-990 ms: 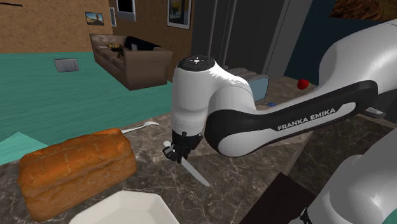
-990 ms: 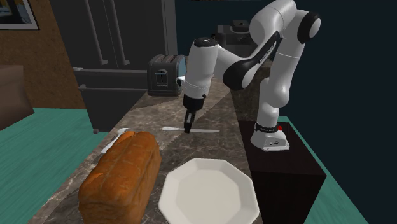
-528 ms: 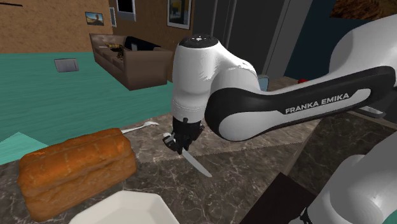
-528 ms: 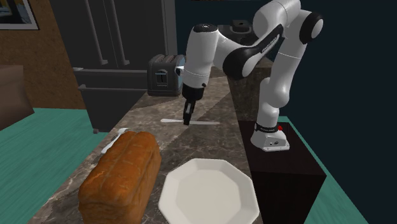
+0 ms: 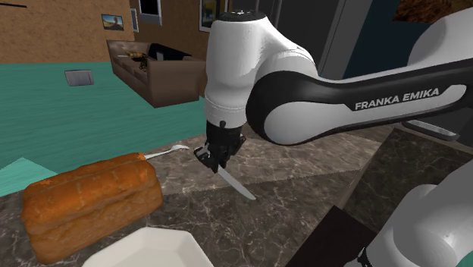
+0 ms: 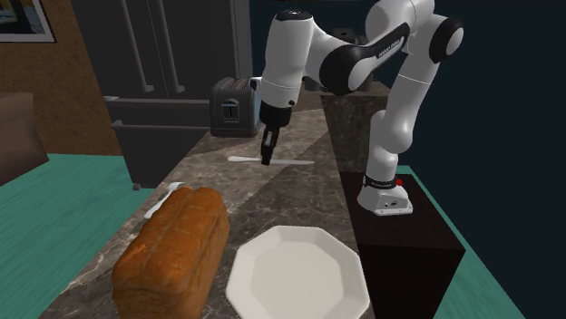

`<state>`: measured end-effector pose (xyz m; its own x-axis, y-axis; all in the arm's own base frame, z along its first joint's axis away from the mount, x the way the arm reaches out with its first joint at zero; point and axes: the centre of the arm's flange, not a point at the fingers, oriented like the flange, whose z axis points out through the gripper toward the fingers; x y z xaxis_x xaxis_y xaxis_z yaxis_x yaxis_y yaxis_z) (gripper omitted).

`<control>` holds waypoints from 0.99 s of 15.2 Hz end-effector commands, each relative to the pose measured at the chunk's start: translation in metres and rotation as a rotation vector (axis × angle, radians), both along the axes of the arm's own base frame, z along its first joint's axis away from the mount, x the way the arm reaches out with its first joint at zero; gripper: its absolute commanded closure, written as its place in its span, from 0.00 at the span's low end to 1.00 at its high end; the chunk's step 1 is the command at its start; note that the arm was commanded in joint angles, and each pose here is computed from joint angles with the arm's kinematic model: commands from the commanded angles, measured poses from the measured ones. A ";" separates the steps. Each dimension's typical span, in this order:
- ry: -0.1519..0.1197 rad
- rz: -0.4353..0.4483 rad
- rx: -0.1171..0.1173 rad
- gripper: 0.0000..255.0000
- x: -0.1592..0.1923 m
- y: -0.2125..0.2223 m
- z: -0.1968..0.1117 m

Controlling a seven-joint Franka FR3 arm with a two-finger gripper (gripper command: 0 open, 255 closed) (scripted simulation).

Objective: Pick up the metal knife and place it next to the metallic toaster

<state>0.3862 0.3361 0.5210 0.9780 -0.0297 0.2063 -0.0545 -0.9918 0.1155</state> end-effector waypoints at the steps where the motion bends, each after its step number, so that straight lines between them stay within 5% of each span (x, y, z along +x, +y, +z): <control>1: 0.000 0.000 0.000 1.00 0.000 0.000 0.011; 15: 0.000 0.000 0.000 1.00 0.000 0.000 0.084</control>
